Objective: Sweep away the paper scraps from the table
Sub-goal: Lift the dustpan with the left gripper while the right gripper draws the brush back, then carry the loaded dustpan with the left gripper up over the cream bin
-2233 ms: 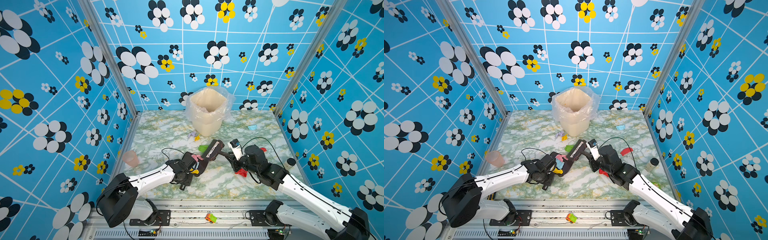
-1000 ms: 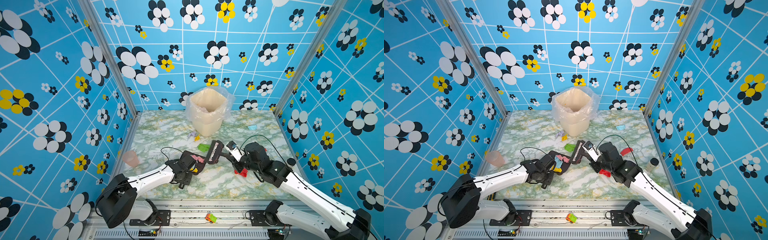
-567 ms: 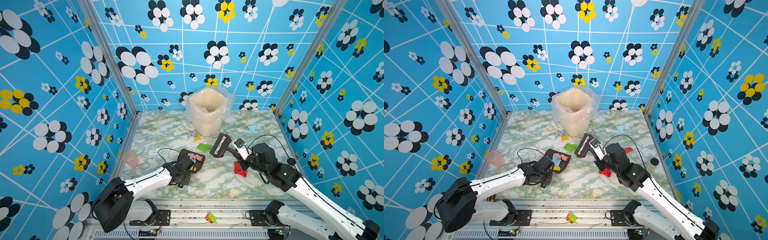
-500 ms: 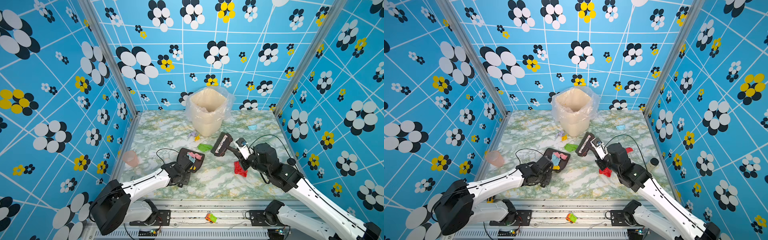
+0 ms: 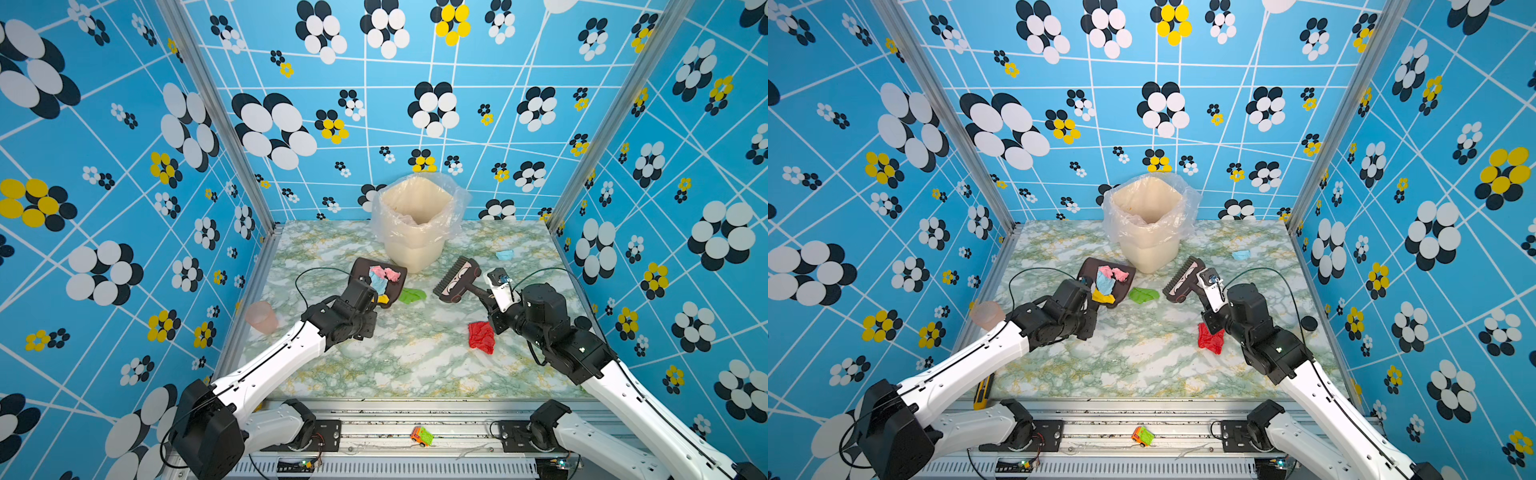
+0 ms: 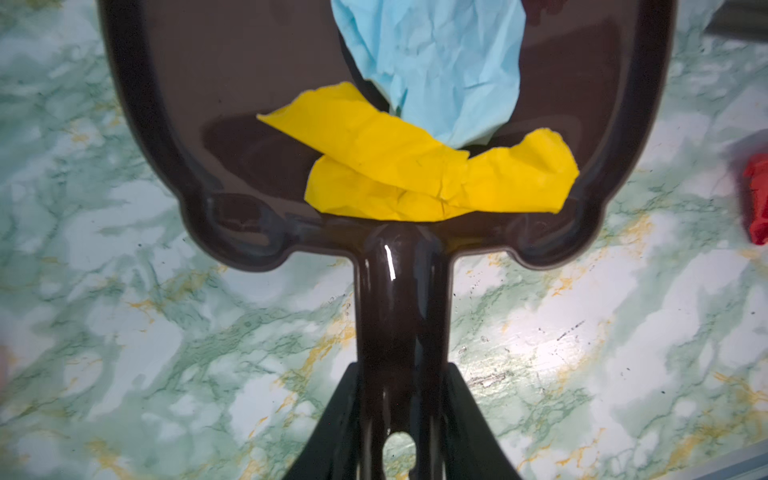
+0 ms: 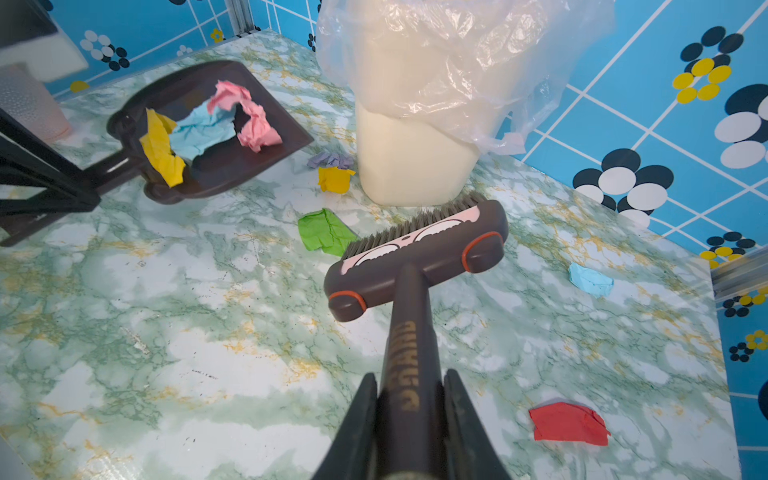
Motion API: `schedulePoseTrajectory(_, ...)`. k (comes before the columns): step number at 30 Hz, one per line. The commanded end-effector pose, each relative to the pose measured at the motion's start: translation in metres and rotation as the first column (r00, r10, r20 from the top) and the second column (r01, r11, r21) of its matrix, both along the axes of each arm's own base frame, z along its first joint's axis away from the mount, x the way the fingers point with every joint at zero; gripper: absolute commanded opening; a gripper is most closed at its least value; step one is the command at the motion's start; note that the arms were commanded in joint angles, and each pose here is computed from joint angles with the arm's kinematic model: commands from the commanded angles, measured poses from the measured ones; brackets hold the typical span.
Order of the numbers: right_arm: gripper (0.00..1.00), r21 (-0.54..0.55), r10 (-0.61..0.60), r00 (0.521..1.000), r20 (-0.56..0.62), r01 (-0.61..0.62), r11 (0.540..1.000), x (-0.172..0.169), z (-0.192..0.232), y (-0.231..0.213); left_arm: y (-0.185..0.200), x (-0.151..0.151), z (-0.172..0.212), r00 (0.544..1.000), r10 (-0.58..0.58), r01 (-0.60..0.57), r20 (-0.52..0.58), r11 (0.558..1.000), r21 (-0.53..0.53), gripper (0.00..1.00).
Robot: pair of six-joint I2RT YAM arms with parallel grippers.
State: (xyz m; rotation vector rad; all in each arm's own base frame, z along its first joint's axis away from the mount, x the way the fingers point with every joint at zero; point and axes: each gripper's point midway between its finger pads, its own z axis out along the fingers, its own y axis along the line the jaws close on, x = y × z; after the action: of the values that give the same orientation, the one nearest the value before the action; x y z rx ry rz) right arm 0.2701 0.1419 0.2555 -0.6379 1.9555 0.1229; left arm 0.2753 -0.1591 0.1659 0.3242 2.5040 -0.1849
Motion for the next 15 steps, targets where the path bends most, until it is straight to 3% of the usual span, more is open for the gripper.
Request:
schedulePoseTrajectory(1,0.00,0.076,-0.022,0.997,0.071,0.017,0.997,0.011,0.033,0.003,0.010,0.003,0.030,0.998,-0.057,0.057,0.001,0.997,0.054,0.00)
schedulePoseTrajectory(15,0.00,0.089,0.001,0.999,0.050,-0.005,0.996,0.013,0.030,0.009,0.052,0.050,0.106,0.998,-0.056,0.057,-0.022,0.995,0.077,0.00)
